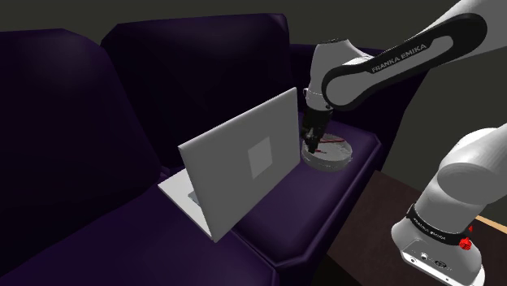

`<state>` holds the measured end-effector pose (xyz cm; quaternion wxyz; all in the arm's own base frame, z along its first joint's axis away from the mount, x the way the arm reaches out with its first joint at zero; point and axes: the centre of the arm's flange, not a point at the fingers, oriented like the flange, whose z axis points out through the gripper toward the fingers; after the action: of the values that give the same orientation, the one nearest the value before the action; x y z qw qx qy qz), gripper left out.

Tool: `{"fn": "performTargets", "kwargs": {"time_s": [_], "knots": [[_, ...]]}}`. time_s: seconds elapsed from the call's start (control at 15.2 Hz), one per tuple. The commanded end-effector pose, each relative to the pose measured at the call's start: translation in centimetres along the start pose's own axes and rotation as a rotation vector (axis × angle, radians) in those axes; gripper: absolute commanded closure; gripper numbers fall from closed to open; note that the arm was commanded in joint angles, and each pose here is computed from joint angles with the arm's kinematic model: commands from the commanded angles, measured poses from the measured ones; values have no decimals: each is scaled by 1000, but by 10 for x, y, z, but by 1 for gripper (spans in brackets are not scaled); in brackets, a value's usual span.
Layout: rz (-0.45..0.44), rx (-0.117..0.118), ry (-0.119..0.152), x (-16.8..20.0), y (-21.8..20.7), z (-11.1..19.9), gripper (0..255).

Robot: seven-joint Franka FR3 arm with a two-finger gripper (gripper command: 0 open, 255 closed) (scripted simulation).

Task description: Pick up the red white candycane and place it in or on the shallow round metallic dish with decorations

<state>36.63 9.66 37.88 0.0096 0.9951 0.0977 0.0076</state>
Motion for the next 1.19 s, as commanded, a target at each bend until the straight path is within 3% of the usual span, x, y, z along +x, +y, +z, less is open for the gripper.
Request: {"fn": "performTargets", "kwargs": {"time_s": [0.0,0.33,0.59,1.12], "knots": [[0,0,0,0,0,0,0],[0,0,0,0,0,0,0],[0,0,0,0,0,-50,0],[0,0,0,0,0,-50,0]]}}
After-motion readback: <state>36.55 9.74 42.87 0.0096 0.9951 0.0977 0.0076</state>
